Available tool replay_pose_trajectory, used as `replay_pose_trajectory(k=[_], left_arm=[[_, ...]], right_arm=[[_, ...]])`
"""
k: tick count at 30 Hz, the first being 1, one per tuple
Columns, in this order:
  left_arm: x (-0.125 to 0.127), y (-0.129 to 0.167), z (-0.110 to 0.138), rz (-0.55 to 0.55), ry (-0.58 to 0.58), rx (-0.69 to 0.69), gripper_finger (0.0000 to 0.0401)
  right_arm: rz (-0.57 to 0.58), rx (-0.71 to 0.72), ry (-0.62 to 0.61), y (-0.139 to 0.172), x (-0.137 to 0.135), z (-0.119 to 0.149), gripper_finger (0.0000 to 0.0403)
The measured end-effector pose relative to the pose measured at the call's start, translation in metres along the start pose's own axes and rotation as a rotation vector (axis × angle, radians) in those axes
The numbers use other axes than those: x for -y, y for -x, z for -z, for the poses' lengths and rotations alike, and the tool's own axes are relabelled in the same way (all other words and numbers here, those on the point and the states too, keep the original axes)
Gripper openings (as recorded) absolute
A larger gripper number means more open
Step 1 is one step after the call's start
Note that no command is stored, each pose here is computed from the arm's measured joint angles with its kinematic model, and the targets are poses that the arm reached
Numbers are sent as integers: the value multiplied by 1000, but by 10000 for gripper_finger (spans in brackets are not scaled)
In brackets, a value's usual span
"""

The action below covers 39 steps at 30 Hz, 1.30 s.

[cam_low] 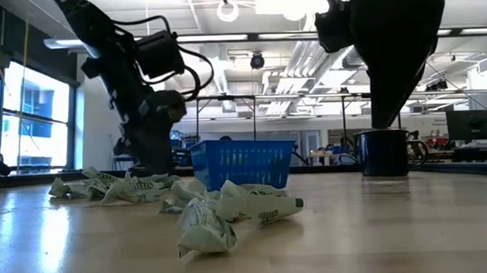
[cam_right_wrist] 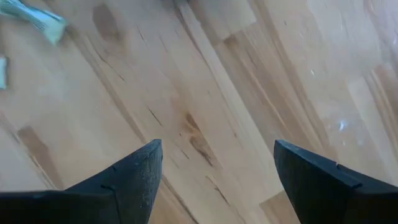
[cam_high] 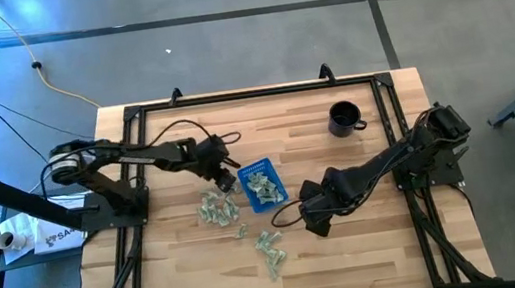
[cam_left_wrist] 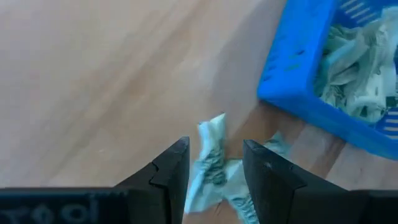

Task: Pick and place Stevia / Truvia into bins
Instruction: Put the stevia packet into the basket

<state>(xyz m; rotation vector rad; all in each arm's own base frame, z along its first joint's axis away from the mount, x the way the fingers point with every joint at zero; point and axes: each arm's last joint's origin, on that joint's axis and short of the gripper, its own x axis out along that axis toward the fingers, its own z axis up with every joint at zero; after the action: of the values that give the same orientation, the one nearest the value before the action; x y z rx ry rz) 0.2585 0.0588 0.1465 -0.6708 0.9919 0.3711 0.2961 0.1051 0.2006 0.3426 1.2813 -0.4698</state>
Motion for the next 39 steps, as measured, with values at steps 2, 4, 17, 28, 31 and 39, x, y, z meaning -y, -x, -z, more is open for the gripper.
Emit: replay_pose_trajectory(k=[2,4,17,28,31,39], left_arm=[[4,-4,4,-3,-18,-22,181],[7,-9,9,-56,-41,-17,181],[5,-18,10,-257,-73,56,69],[46,23,-41,-212,-184,31,30],[73,48,-63,-120,-235,105,30],[123,44,-70,40,-343,142,30]], right_arm=[[13,4,6,0,1,0,296],[26,16,12,0,1,0,296],[66,53,29,-2,10,-9,296],[86,302,-107,48,48,-29,296],[121,329,-109,61,61,-26,296],[209,291,-74,74,76,-13,296]])
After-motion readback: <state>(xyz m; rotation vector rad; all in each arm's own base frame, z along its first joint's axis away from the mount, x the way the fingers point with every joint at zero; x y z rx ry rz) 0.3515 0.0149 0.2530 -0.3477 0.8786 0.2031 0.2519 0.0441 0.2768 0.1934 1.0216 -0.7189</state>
